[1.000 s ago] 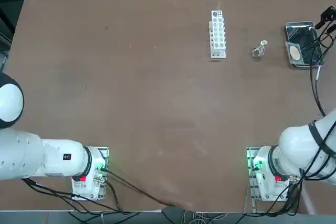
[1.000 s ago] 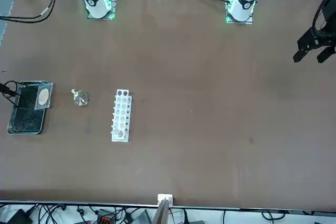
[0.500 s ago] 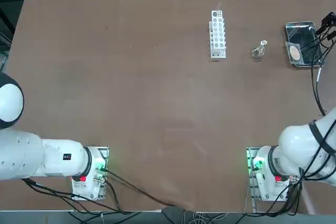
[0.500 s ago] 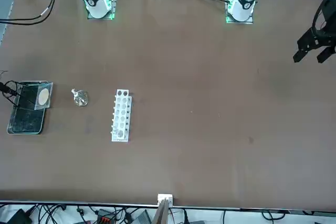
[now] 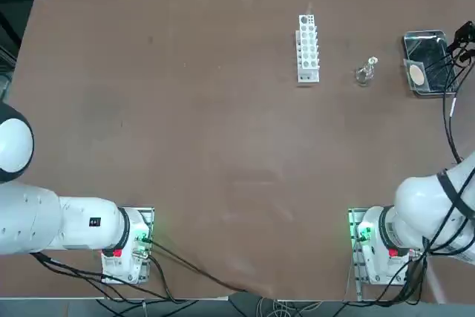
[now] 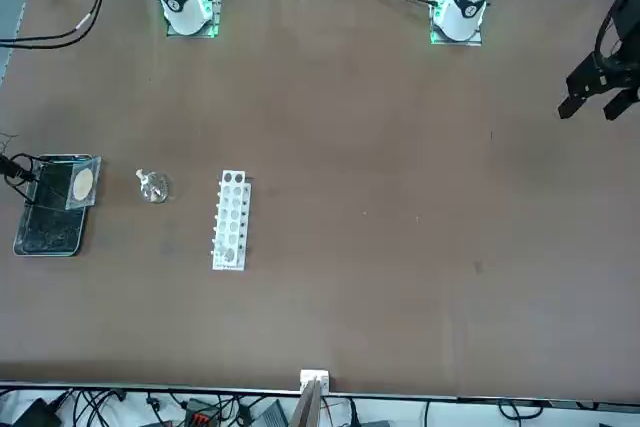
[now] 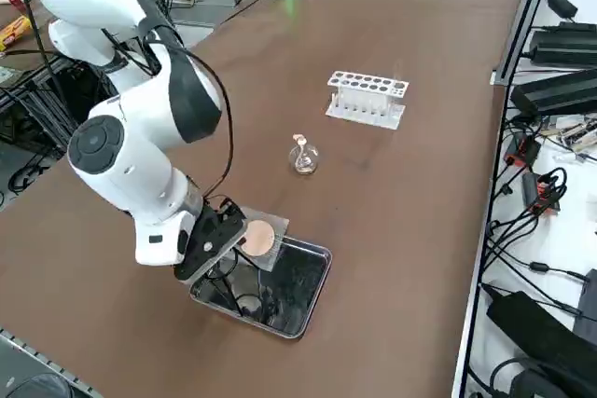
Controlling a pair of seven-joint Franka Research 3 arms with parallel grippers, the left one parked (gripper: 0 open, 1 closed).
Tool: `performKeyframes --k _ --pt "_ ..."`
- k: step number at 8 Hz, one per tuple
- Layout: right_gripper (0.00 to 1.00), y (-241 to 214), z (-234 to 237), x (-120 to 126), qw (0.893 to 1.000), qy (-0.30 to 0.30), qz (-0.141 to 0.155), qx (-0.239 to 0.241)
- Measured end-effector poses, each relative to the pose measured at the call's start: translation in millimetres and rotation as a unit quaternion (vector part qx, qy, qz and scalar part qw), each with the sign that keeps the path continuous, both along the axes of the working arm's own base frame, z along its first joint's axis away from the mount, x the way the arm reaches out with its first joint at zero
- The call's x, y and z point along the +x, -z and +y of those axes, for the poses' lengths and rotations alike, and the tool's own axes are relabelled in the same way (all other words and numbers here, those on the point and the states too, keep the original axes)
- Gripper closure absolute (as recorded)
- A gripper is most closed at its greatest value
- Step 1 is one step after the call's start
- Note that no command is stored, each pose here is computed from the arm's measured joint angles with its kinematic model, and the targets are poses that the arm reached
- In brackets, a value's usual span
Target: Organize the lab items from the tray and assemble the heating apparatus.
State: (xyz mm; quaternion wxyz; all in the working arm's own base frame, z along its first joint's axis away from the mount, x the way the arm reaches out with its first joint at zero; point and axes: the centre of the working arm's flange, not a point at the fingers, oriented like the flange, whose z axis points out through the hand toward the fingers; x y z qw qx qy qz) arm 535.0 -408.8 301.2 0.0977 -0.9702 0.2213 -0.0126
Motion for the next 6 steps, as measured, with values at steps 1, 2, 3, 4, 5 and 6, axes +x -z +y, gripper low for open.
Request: performKeyframes --k 1,2,3,4,5,6 --pt "0.27 1.3 0.2 0.6 1.0 0.003 -0.002 0.001" --pt "0.3 2.5 0.4 1.2 1.0 0.007 -0.002 0.002" --pt "0.32 3.7 0.7 1.0 1.0 0.013 0.0 0.003" --pt "0.34 5.4 1.5 0.7 1.0 0.018 0.002 0.004" --pt "0.37 6.6 1.9 0.6 1.0 0.021 0.003 0.005" --pt "0.38 7.2 2.3 0.8 1.0 0.027 0.004 0.007"
